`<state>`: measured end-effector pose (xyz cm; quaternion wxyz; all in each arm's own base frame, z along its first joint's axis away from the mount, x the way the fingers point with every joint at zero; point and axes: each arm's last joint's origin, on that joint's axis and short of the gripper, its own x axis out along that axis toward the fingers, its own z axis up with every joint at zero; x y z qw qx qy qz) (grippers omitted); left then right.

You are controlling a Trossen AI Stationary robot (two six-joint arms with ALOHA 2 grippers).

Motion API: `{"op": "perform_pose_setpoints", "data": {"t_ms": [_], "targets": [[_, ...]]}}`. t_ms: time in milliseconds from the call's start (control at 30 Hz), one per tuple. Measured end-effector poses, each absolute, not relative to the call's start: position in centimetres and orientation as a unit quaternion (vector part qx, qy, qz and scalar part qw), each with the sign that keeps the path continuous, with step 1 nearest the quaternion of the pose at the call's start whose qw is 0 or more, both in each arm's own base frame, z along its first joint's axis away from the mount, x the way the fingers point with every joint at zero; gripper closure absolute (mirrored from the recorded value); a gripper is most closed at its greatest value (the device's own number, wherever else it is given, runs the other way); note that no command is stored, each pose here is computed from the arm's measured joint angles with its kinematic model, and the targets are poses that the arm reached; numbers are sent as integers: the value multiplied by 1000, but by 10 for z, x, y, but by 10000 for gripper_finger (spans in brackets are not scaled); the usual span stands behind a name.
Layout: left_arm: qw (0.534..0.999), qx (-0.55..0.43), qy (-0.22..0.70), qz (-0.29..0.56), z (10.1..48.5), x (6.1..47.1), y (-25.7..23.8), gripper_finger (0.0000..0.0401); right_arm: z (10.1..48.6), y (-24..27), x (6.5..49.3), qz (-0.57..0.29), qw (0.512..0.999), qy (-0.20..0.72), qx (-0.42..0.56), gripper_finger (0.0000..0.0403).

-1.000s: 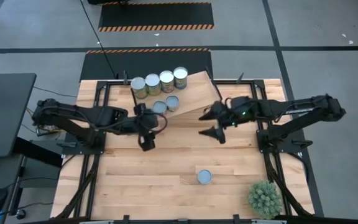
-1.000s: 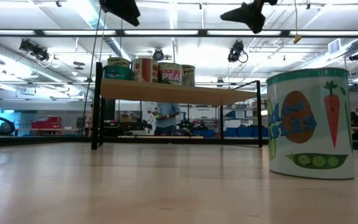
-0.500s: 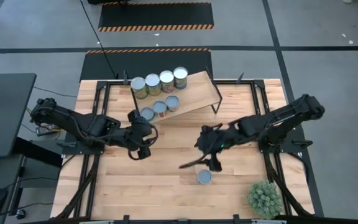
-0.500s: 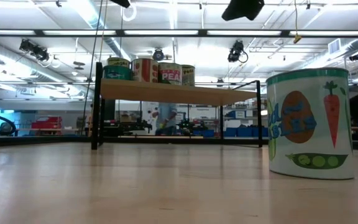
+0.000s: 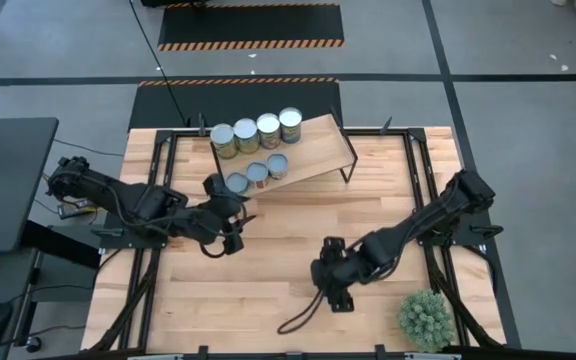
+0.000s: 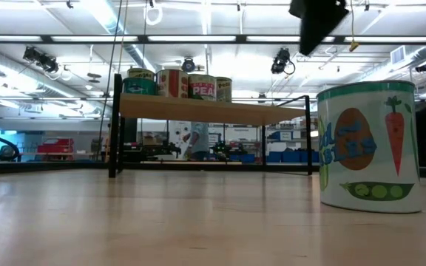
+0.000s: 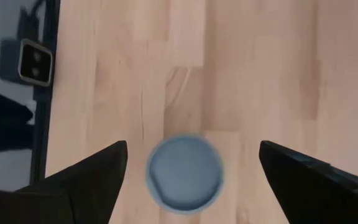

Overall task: Pick and place cans onto a shelf
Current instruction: Put the canned mixed vegetables on the shelf

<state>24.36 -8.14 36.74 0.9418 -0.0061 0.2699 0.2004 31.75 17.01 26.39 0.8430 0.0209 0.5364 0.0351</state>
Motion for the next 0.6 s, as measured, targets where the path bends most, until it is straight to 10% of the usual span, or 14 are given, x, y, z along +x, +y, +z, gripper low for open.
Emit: {"op": "perform_pose_setpoints", "data": {"t_ms": [600], "targets": [[946, -14, 248, 207, 374, 241, -80, 189, 228, 191, 320, 33, 824, 564, -45, 20]]}}
